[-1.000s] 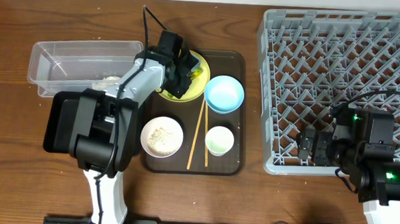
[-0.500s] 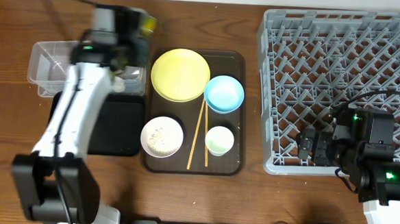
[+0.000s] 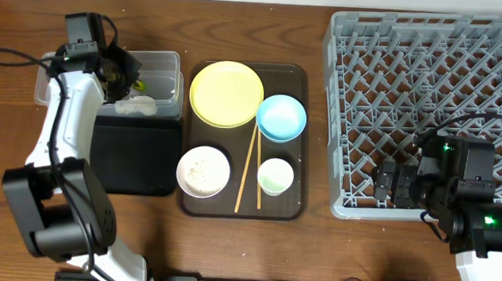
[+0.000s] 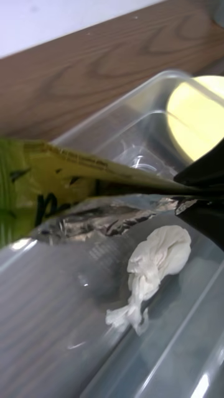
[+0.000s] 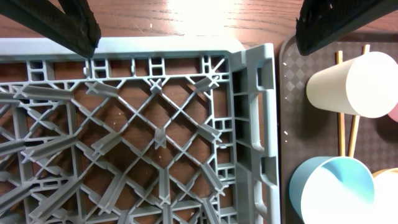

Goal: Sort waste into correct bins and load items into the dishwasher rack
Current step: 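Carry the wrapper to the clear bin and release it, then grasp the white rice bowl with the left gripper and lift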

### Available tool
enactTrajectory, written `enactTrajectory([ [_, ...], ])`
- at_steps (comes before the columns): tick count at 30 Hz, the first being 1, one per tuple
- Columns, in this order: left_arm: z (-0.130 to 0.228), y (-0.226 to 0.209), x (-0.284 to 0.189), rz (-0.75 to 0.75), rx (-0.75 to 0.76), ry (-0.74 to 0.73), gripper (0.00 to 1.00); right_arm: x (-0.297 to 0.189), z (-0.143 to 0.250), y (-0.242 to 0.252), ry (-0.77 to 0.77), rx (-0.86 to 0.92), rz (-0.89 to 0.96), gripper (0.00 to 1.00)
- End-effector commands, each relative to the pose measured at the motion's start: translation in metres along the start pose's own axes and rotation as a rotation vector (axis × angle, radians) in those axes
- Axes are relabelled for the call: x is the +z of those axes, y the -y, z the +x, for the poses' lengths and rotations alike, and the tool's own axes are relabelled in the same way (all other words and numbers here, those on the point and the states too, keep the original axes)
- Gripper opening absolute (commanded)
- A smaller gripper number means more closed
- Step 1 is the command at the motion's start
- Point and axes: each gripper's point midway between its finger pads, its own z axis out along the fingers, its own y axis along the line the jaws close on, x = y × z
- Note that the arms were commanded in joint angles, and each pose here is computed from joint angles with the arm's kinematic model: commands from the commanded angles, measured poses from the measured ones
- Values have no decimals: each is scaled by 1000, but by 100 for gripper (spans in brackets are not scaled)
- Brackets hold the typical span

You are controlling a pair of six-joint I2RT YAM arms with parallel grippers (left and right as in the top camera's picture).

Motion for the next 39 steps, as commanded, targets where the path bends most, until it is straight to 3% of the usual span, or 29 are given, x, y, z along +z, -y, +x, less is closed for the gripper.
enactTrajectory([
  [1,1,-6,11,-25,-90,-6,15,-5,-6,-5,18,-4,-16,99],
  [5,0,-2,9,-7,-46,-5,52,-5,-5,-5,16,-4,-15,99],
  [9,-6,8,-6,28,-14,29,66,-5,-5,-5,16,-4,-15,99],
  [16,-4,29,-72,105,168,102,68,-5,-5,-5,16,-4,-15,99],
  [26,121,6,-103,-56,422,-215,74,-5,-6,-5,21,-5,-16,99],
  [33,199,-4,-83,-118,640,-379,73,-5,-5,-5,17,-4,-16,99],
  [39,242,-18,-59,-166,733,-464,73,-5,-3,-5,8,-3,-15,99],
])
